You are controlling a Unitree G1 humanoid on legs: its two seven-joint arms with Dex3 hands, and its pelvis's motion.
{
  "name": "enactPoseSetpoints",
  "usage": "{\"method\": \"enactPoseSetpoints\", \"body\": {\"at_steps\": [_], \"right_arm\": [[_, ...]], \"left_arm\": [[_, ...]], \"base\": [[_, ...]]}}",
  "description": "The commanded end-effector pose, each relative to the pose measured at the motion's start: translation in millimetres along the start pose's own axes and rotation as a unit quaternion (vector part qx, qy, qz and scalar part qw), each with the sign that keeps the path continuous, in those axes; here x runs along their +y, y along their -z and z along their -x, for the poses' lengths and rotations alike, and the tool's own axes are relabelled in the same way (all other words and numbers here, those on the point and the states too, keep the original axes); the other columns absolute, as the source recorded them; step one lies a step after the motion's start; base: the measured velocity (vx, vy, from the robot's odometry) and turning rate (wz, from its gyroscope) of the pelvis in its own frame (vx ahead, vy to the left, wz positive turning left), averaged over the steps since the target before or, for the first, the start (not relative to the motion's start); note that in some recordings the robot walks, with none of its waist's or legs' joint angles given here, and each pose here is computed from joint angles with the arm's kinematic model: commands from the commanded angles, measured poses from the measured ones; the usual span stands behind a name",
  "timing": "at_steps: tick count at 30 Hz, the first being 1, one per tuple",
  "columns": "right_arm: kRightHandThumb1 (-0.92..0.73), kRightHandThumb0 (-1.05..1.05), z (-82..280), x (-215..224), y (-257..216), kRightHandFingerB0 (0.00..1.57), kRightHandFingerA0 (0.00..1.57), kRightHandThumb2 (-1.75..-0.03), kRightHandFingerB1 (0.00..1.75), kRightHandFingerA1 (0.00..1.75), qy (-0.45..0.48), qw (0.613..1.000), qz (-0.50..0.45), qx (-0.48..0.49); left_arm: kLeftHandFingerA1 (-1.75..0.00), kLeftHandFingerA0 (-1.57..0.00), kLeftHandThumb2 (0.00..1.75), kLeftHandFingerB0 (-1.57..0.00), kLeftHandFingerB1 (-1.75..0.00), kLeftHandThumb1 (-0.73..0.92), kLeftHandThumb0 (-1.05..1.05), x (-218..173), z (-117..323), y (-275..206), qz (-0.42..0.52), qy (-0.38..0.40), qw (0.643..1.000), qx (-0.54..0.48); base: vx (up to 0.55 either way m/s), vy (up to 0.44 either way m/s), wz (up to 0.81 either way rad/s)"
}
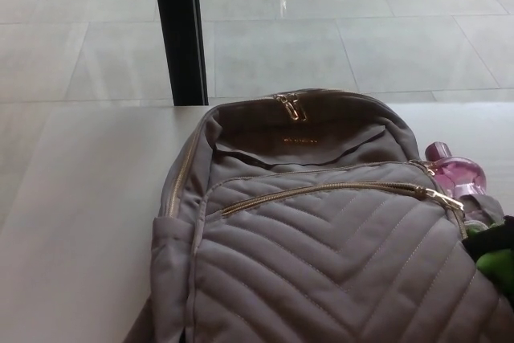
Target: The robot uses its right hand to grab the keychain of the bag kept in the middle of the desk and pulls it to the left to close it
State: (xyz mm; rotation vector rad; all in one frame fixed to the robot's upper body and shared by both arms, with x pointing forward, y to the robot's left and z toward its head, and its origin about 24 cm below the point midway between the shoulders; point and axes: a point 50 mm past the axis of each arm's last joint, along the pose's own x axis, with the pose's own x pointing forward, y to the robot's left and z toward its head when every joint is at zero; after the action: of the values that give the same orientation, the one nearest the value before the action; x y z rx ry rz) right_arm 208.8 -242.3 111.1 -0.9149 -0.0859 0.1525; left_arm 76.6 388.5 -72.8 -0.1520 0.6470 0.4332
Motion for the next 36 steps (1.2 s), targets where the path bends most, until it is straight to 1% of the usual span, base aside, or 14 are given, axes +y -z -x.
{"method": "enactPoseSetpoints", "body": {"at_steps": [1, 3, 7, 9, 10, 11, 16, 19, 22, 23, 24, 26, 33, 36], "right_arm": [[-0.60, -0.25, -0.8, -4.3, -3.0, 0.79, 0.92, -1.14, 1.33, 1.60, 0.092, 0.993, -0.049, -0.052], [-0.60, -0.23, -1.3, -6.6, -2.4, 0.78, 0.95, -1.12, 1.39, 1.56, 0.112, 0.990, -0.062, -0.067], [-0.57, -0.25, -1.8, -11.8, -1.7, 0.80, 0.95, -1.16, 1.38, 1.54, 0.146, 0.984, -0.073, -0.071], [-0.60, -0.24, -2.1, -15.2, -1.2, 0.80, 0.94, -1.11, 1.38, 1.57, 0.160, 0.981, -0.078, -0.074], [-0.59, -0.24, -2.6, -16.8, -0.2, 0.81, 0.95, -1.12, 1.38, 1.57, 0.168, 0.979, -0.082, -0.078], [-0.56, -0.22, -2.9, -17.8, 0.0, 0.87, 0.98, -1.11, 1.31, 1.53, 0.179, 0.977, -0.086, -0.082], [-0.58, -0.23, -5.5, -23.2, 3.3, 0.84, 0.97, -1.12, 1.34, 1.58, 0.200, 0.971, -0.102, -0.086], [-0.57, -0.20, -4.5, -26.3, 7.0, 0.83, 1.01, -1.12, 1.36, 1.54, 0.204, 0.971, -0.098, -0.075], [-0.58, -0.28, -4.5, -26.2, 7.7, 0.82, 0.98, -1.06, 1.38, 1.58, 0.200, 0.973, -0.093, -0.074], [-0.57, -0.27, -4.0, -26.5, 8.5, 0.78, 0.97, -1.08, 1.44, 1.62, 0.189, 0.975, -0.094, -0.076], [-0.58, -0.28, -4.6, -26.1, 8.8, 0.75, 0.95, -1.10, 1.47, 1.66, 0.177, 0.977, -0.093, -0.080], [-0.52, -0.28, -5.6, -26.1, 7.2, 0.76, 0.94, -1.17, 1.51, 1.74, 0.162, 0.980, -0.072, -0.089], [-0.52, -0.25, -11.7, -25.3, -0.1, 0.74, 0.92, -1.14, 1.54, 1.75, 0.126, 0.985, -0.045, -0.109], [-0.49, -0.24, -25.2, -28.0, -19.5, 0.76, 0.95, -1.18, 1.51, 1.75, 0.121, 0.981, -0.027, -0.149]], "left_arm": [[-1.13, -0.95, 0.72, -0.95, -1.03, 0.65, -1.05, 5.6, 2.0, -4.8, 0.003, -0.004, 1.000, -0.014], [-1.14, -0.94, 0.72, -0.95, -1.03, 0.64, -1.05, 5.3, 2.6, -4.8, 0.005, 0.000, 1.000, -0.017], [-1.11, -0.97, 0.72, -0.98, -1.00, 0.66, -1.05, 4.5, 3.2, -2.9, 0.005, 0.001, 1.000, -0.017], [-1.12, -0.97, 0.72, -0.97, -1.01, 0.66, -1.05, 4.0, 2.9, -2.3, 0.009, 0.002, 1.000, -0.015], [-1.13, -0.95, 0.73, -0.95, -1.02, 0.67, -1.05, 3.9, 2.7, -2.3, 0.010, 0.002, 1.000, -0.014], [-1.13, -0.95, 0.73, -0.95, -1.02, 0.68, -1.05, 3.9, 2.7, -2.3, 0.010, 0.002, 1.000, -0.014], [-1.13, -0.94, 0.74, -0.95, -1.01, 0.70, -1.05, 5.6, 3.3, -2.8, 0.006, -0.002, 1.000, -0.014], [-1.15, -0.93, 0.77, -0.94, -1.01, 0.72, -1.05, 5.6, 4.2, -1.7, 0.012, 0.003, 1.000, -0.015], [-1.14, -0.94, 0.77, -0.95, -1.01, 0.72, -1.05, 5.9, 4.2, -1.9, 0.011, 0.002, 1.000, -0.015], [-1.13, -0.94, 0.74, -0.94, -1.01, 0.73, -1.05, 5.8, 4.0, -1.8, 0.011, 0.001, 1.000, -0.013], [-1.13, -0.95, 0.76, -0.96, -1.00, 0.74, -1.05, 6.1, 3.5, -2.9, 0.010, -0.001, 1.000, -0.014], [-1.15, -0.94, 0.78, -0.95, -1.02, 0.76, -1.05, 6.0, 3.4, -3.7, 0.009, -0.001, 1.000, -0.016], [-1.15, -0.94, 0.78, -0.96, -1.03, 0.76, -1.05, 6.9, 2.5, -5.8, 0.010, -0.007, 1.000, -0.016], [-1.19, -0.91, 0.78, -0.93, -1.08, 0.77, -1.05, 5.8, 1.5, -7.6, 0.006, -0.004, 1.000, -0.016]], "base": [[0.00, 0.000, 0.00], [0.00, 0.000, 0.00], [0.00, 0.000, 0.00], [0.00, 0.000, 0.00], [0.00, 0.000, 0.00], [0.00, 0.000, 0.00], [0.00, 0.000, 0.00], [0.00, 0.000, 0.00], [0.00, 0.000, 0.00], [0.00, 0.000, 0.00], [0.00, 0.000, 0.00], [0.00, 0.000, 0.00], [0.00, 0.000, 0.00], [0.00, 0.000, 0.00]]}}
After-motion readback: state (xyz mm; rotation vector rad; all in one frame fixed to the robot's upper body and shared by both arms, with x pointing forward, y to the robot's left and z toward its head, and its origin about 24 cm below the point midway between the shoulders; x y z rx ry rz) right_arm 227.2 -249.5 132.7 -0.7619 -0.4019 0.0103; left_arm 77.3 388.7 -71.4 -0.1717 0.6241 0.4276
